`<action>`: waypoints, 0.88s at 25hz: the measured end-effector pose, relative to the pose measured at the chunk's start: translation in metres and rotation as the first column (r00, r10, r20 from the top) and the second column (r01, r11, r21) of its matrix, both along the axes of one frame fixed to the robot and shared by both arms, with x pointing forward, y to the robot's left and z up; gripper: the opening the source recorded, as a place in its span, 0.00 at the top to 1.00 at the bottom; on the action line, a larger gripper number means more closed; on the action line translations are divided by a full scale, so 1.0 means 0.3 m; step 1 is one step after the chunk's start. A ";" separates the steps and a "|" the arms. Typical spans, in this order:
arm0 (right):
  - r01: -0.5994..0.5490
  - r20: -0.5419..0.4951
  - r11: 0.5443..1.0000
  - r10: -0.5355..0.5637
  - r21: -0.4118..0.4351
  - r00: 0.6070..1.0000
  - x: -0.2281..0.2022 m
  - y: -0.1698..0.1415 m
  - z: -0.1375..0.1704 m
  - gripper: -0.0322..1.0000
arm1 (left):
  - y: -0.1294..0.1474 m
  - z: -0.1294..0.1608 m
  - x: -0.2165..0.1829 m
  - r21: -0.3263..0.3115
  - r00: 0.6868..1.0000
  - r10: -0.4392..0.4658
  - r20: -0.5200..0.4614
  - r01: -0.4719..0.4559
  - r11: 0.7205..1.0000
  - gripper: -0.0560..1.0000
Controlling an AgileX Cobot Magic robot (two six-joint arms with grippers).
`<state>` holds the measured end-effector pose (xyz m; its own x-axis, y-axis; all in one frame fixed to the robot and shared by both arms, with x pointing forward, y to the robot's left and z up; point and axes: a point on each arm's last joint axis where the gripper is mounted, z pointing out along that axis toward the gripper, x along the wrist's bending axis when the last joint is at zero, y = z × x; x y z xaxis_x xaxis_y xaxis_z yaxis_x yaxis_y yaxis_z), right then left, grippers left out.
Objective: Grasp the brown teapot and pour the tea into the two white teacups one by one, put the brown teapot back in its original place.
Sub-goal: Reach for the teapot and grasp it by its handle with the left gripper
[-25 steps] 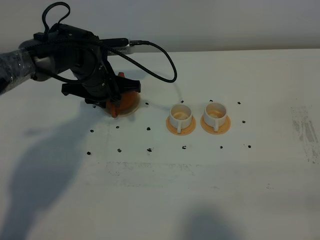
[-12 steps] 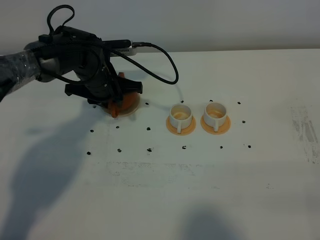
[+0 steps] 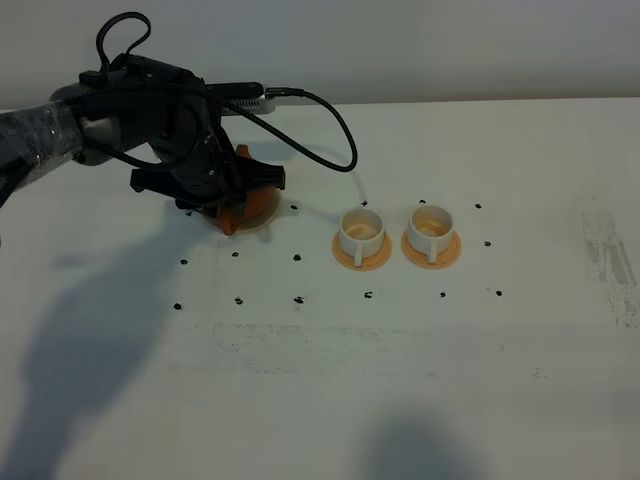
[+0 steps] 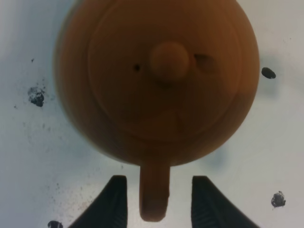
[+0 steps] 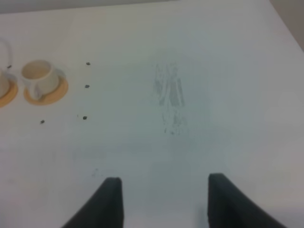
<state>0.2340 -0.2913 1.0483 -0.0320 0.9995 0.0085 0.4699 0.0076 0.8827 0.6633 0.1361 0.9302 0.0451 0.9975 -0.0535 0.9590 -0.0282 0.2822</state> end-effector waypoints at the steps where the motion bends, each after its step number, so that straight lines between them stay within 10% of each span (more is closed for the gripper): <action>1: 0.000 0.000 1.000 0.000 0.000 1.000 0.000 0.000 0.000 0.55 | 0.000 0.000 0.000 0.000 1.000 0.000 0.000 0.000 1.000 0.65; 8: 0.000 0.000 1.000 0.000 0.000 1.000 0.000 0.000 0.000 0.55 | 0.006 -0.019 -0.001 0.010 1.000 -0.004 -0.024 0.004 1.000 0.86; 22: 0.000 0.000 1.000 0.000 0.000 1.000 0.000 0.000 0.000 0.55 | 0.017 -0.006 0.009 0.032 0.998 -0.056 -0.034 0.057 0.998 0.86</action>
